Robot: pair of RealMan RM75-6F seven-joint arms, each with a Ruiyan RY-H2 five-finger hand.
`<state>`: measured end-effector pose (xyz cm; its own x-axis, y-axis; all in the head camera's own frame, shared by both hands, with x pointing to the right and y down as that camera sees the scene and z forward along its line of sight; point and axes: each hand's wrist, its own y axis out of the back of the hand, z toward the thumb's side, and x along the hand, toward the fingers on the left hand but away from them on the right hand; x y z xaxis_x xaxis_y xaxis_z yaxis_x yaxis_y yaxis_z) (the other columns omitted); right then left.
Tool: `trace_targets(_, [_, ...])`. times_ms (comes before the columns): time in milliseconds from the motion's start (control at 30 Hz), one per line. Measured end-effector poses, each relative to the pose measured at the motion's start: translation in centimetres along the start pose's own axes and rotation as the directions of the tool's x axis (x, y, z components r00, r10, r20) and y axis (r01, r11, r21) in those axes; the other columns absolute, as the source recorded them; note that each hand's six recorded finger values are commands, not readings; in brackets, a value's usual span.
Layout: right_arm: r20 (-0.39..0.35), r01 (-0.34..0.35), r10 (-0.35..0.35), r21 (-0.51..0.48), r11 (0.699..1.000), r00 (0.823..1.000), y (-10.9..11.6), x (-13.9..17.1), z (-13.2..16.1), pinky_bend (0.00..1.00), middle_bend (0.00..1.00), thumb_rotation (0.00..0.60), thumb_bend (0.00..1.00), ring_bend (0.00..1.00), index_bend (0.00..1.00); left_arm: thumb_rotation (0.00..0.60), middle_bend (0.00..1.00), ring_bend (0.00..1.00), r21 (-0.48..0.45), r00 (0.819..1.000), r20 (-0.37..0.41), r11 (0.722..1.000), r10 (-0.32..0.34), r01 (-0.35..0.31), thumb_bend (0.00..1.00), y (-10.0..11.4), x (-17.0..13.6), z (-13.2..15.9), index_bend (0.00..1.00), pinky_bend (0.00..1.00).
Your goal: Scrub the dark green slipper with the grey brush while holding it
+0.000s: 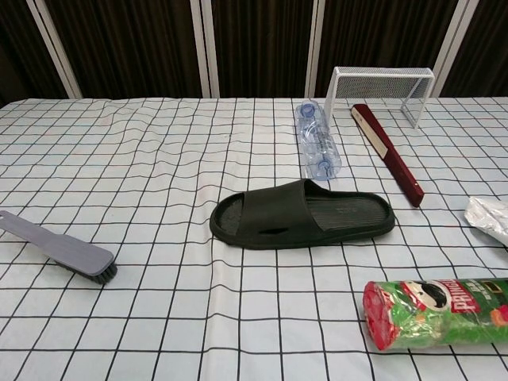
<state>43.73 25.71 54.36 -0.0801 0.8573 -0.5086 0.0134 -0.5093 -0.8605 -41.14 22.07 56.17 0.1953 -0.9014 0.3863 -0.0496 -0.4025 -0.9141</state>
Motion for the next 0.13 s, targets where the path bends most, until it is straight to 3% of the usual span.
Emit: trace_targets(133, [-0.024, 0.024, -0.024, -0.009, 1.0, 0.999, 0.5, 0.3, 0.3, 0.0, 0.0, 0.6, 0.35, 0.0, 0.0, 0.6, 0.0, 0.0, 0.002, 0.998, -0.013, 0.999, 0.054, -0.054, 0.0, -0.3, -2.6, -1.5, 0.0, 0.0])
